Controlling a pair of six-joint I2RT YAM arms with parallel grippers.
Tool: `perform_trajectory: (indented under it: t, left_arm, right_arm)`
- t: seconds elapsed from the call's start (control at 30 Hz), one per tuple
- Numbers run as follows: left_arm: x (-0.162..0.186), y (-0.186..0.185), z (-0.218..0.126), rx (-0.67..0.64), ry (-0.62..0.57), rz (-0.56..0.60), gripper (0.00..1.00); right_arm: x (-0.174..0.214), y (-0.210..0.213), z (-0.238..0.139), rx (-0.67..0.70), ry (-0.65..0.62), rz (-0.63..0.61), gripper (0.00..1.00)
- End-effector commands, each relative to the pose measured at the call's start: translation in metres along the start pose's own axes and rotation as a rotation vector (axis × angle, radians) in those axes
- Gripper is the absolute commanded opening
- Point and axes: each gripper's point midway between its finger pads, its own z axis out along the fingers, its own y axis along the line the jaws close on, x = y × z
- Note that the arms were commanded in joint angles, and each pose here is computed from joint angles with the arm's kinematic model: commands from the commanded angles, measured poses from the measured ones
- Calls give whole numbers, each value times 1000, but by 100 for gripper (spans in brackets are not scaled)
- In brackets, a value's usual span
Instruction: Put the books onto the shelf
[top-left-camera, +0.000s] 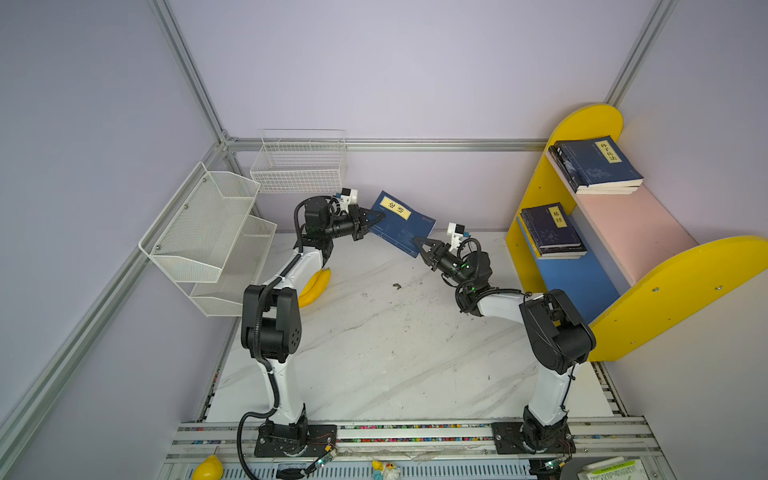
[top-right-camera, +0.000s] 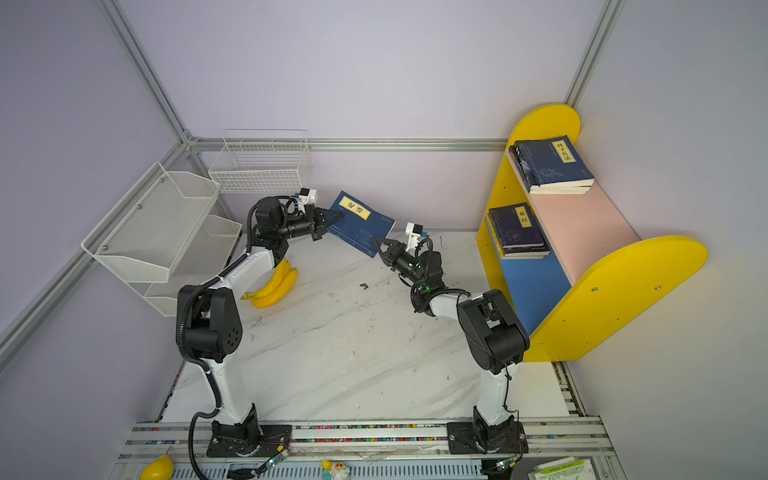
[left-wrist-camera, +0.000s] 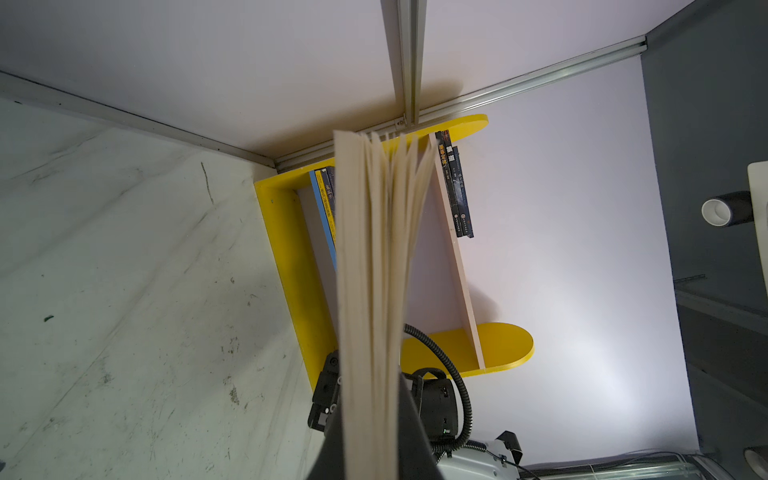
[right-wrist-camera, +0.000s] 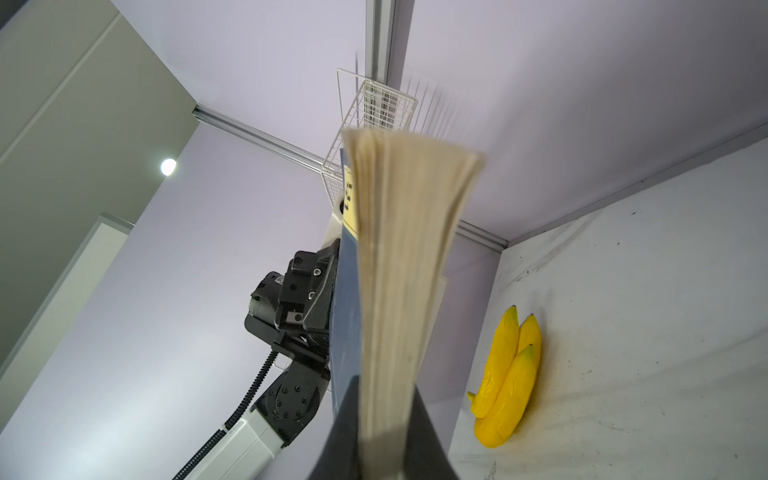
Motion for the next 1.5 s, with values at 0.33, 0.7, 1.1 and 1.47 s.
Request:
perform_trajectory:
  t: [0.33, 0.7, 1.1, 1.47]
  left_arm:
    - [-24, -16, -14, -78, -102, 119, 77]
    - [-7, 12, -19, -115, -98, 58, 78]
    - [-4, 9, -22, -99, -108, 58, 78]
    - [0, 17, -26, -87, -121, 24, 77]
  right_arm:
    - [-104, -14, -102, 225, -412, 11, 2]
    - [-200, 15, -220, 389, -703, -160, 1]
    - [-302, 11, -289, 460, -897, -189, 1]
    - [-334, -22, -310, 632, -937, -175, 2]
